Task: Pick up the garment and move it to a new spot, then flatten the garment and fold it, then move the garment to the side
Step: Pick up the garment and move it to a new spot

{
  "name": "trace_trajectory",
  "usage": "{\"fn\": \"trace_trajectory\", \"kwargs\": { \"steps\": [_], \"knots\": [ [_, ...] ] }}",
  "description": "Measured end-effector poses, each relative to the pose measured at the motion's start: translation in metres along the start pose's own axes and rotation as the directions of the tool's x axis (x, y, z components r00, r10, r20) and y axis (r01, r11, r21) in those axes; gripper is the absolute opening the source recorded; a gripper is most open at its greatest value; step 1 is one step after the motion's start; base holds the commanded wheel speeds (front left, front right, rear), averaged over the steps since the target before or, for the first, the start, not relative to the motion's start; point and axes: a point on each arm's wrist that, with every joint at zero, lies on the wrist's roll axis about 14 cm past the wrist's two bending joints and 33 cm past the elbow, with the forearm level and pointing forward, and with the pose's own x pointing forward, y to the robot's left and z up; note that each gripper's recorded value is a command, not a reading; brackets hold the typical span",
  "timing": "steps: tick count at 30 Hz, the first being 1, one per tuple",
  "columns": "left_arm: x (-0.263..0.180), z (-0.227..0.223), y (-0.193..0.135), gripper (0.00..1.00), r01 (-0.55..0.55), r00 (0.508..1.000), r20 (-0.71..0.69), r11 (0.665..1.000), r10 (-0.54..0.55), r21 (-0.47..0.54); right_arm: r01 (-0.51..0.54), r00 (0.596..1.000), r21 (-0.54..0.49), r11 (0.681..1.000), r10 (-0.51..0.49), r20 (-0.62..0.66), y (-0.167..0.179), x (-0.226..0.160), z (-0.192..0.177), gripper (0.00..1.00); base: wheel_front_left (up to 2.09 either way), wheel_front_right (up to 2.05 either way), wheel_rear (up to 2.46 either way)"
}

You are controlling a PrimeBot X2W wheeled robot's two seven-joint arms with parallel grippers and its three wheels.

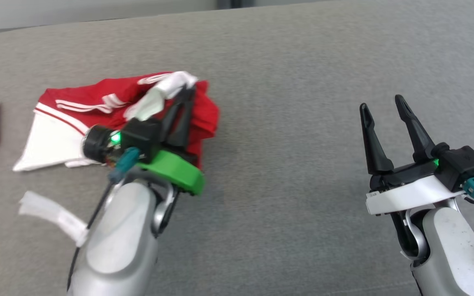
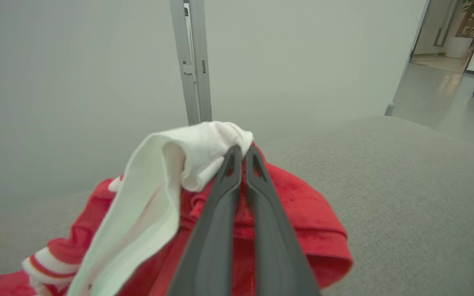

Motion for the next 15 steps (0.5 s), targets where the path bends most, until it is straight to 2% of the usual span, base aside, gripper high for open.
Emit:
{"fn": "trace_trajectory", "kwargs": {
  "steps": [3,8,11,14,15],
  "knots": [
    [0.025,-0.006,-0.054,0.00,0.173,0.985,-0.006,0.985,-0.173,-0.030,0.068,0.998,-0.002,0.998,-0.068,-0.009,-0.020,-0.010,-0.001,1.00,0.00,0.00,0.00],
    [0.050,-0.013,-0.137,0.00,0.421,0.906,0.005,0.904,-0.422,-0.075,0.181,0.983,-0.016,0.983,-0.181,-0.019,-0.055,-0.027,-0.001,1.00,0.00,0.00,0.00],
    [0.057,-0.035,-0.164,0.00,0.491,0.867,-0.035,0.865,-0.496,-0.106,0.233,0.972,-0.023,0.972,-0.234,-0.036,-0.070,-0.034,-0.007,1.00,0.00,0.00,0.00],
    [0.056,-0.073,-0.178,0.00,0.514,0.837,-0.124,0.844,-0.533,-0.155,0.273,0.959,-0.031,0.961,-0.275,-0.066,-0.081,-0.041,-0.017,1.00,0.00,0.00,0.00],
    [0.055,-0.086,-0.181,0.23,0.521,0.825,-0.151,0.837,-0.545,-0.168,0.285,0.955,-0.037,0.958,-0.287,-0.076,-0.086,-0.043,-0.021,1.00,0.00,0.00,0.00]
  ]
}}
